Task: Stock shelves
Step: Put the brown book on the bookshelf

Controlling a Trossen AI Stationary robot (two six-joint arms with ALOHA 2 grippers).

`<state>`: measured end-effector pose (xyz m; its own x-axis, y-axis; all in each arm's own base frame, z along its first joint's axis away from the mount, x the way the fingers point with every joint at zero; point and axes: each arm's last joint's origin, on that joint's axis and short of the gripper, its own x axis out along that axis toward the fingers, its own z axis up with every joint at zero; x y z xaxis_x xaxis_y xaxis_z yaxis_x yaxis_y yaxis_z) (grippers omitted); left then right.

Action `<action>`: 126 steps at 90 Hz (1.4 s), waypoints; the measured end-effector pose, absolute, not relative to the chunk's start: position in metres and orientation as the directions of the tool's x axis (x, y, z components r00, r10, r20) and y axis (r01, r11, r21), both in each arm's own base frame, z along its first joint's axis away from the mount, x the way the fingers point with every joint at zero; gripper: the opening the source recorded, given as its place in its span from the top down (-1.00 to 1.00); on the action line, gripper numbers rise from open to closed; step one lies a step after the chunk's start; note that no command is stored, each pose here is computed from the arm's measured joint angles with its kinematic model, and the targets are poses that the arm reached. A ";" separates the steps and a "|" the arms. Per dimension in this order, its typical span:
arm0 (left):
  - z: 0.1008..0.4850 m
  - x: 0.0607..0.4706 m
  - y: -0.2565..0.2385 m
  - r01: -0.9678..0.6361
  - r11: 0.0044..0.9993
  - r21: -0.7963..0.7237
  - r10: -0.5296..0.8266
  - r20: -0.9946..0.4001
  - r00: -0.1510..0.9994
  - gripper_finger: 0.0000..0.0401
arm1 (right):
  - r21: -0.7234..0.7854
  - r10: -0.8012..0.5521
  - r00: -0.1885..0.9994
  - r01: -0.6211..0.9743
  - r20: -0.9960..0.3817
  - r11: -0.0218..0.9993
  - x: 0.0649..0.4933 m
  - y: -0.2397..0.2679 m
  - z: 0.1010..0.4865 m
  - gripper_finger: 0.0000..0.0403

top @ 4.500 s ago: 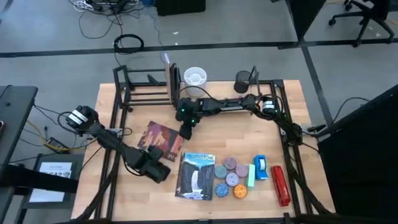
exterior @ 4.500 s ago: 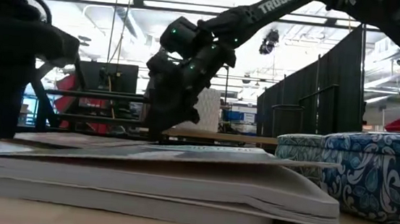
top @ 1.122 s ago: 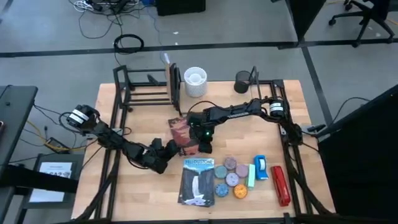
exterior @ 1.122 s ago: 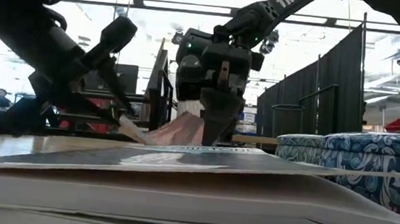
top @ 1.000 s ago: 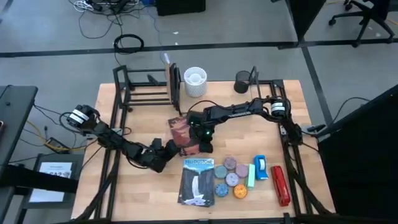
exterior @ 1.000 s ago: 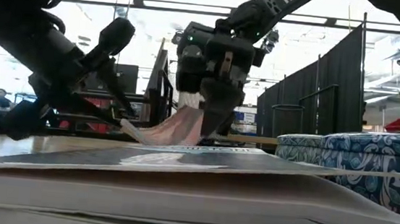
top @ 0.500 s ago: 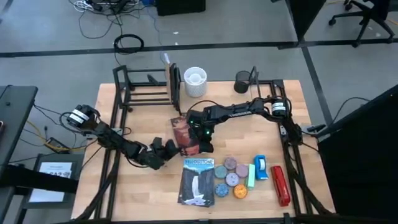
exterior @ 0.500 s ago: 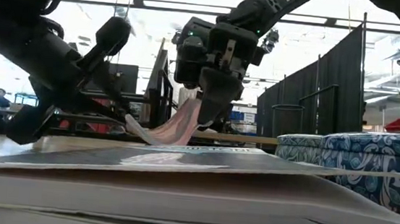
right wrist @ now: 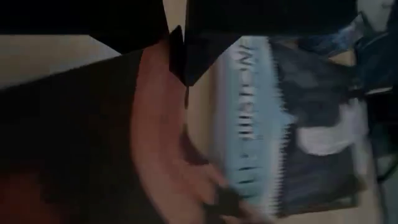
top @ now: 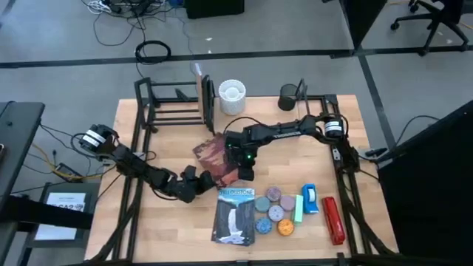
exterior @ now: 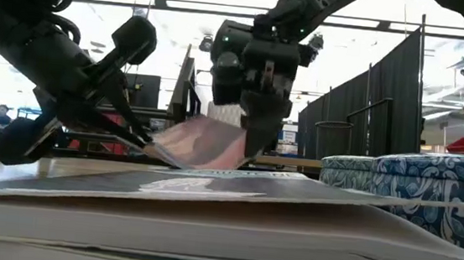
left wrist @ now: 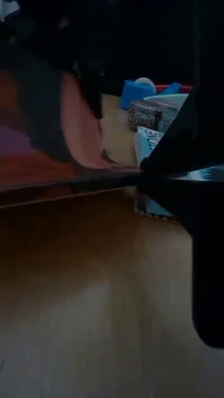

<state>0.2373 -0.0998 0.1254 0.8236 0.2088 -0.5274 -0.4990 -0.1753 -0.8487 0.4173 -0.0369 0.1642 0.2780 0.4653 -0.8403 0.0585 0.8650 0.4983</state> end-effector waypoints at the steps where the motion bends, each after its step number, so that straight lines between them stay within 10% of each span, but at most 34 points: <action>1: 0.125 0.237 -0.100 -0.499 -0.175 -0.849 0.209 -0.527 0.824 1.00 | 0.499 0.465 0.278 0.064 -0.840 0.864 0.417 -0.038 0.164 0.85; 39: 0.129 0.240 -0.102 -0.489 -0.163 -0.857 0.207 -0.514 0.832 1.00 | 0.470 0.403 0.270 0.262 -0.874 0.843 0.404 -0.082 0.165 -0.15; 70: 0.129 0.239 -0.103 -0.483 -0.212 -0.850 0.192 -0.521 0.832 0.92 | 0.482 0.403 0.297 0.277 -0.866 0.831 0.415 -0.078 0.150 0.00; 106: 0.120 0.235 -0.103 -0.590 -0.322 -0.741 0.052 -0.636 0.770 -0.13 | 0.498 0.427 0.302 0.222 -0.853 0.838 0.420 -0.058 0.150 0.14; 126: 0.116 0.240 -0.085 -0.597 -0.350 -0.722 0.115 -0.665 0.738 -0.28 | 0.501 0.430 0.306 0.214 -0.850 0.838 0.422 -0.051 0.151 0.15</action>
<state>0.2405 -0.0853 0.1158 0.7376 0.1152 -0.6653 -0.5966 -0.3503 -0.7221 0.4221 -0.0514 0.1507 0.3055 0.4300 -0.8495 0.2141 0.8383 0.5014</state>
